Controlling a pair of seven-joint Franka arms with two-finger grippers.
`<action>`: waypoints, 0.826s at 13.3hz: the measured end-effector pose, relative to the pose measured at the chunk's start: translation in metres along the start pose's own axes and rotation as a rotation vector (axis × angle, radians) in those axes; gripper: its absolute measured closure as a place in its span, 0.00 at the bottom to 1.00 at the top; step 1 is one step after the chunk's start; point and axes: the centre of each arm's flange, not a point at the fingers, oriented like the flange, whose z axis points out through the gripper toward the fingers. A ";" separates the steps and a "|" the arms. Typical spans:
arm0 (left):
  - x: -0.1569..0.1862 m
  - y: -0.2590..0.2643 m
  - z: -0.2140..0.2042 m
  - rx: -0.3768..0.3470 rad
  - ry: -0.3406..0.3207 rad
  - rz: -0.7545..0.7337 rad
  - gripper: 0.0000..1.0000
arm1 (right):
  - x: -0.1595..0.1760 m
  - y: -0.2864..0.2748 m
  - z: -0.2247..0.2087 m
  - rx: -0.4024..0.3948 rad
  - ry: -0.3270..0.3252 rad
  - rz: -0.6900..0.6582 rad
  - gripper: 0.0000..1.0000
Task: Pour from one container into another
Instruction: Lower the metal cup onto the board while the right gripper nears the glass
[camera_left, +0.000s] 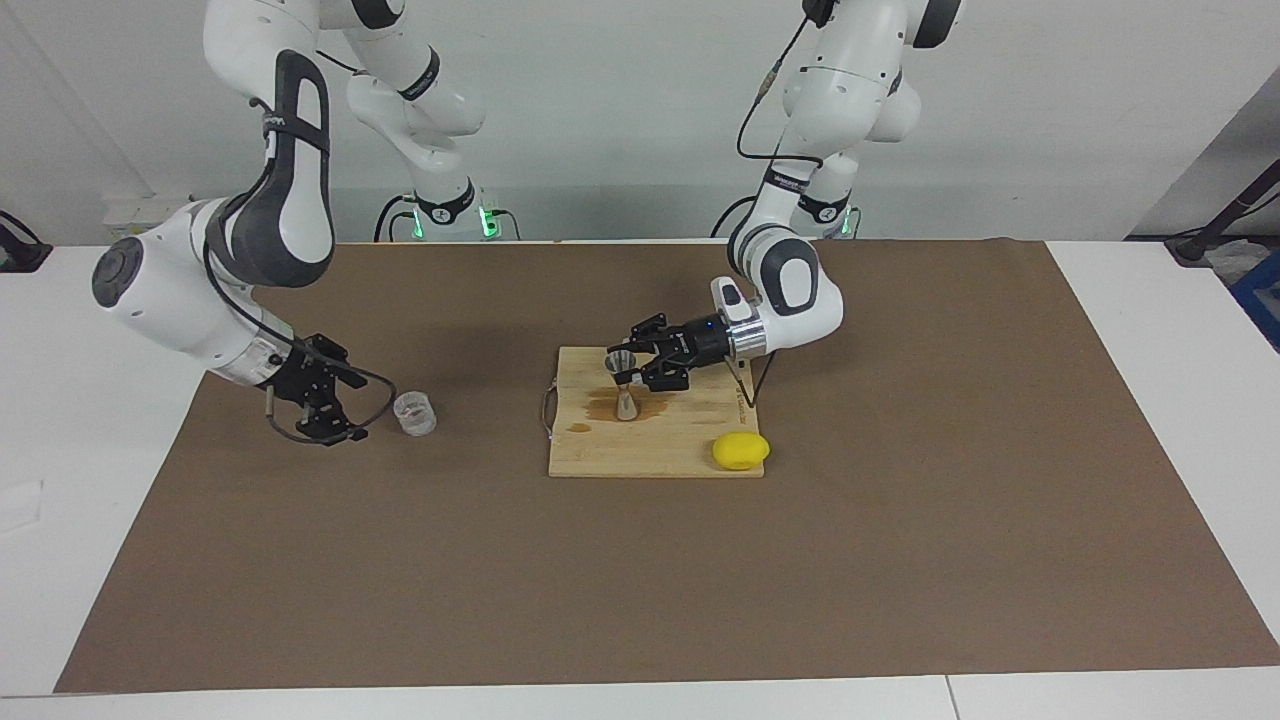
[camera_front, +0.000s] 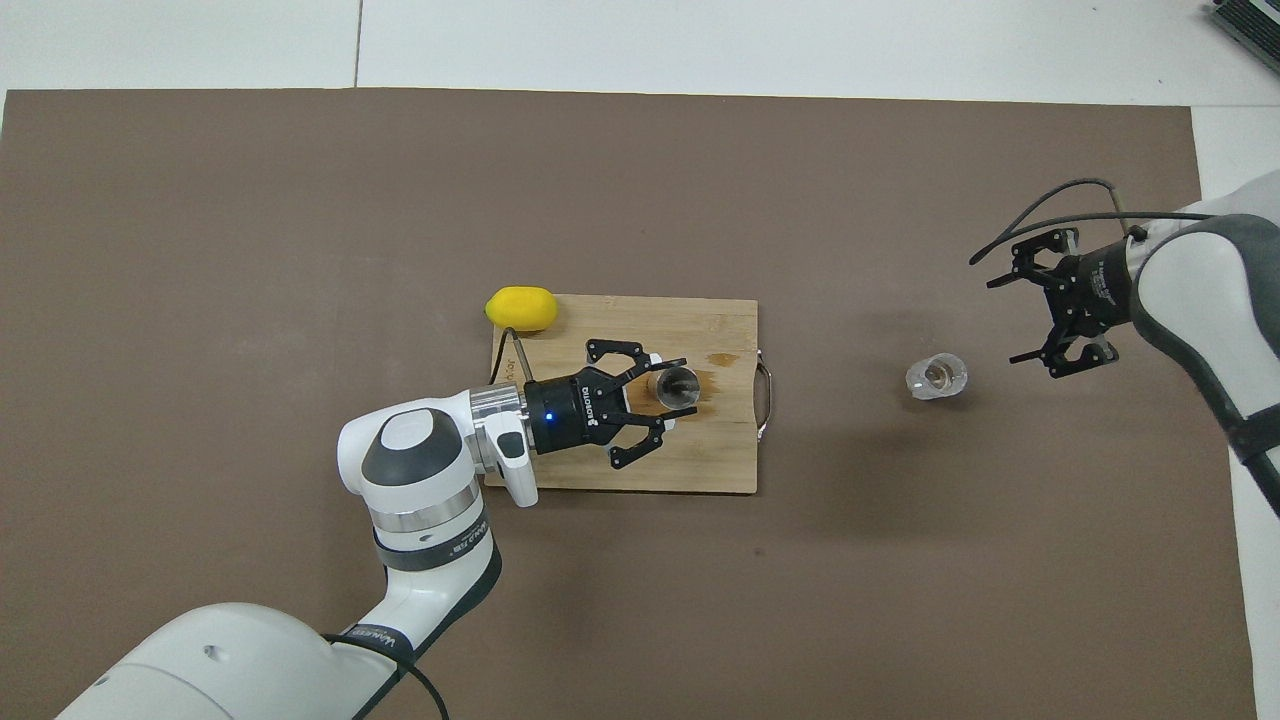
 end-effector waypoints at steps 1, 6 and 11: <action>0.000 0.001 0.001 -0.002 0.001 -0.001 0.49 | 0.009 0.003 0.010 -0.012 -0.008 0.012 0.07; 0.000 0.001 0.001 -0.001 0.001 -0.001 0.49 | 0.042 0.013 0.068 -0.018 -0.138 -0.013 0.07; -0.002 0.001 0.000 0.014 0.006 -0.020 0.49 | 0.039 0.025 0.109 -0.012 -0.227 -0.014 0.06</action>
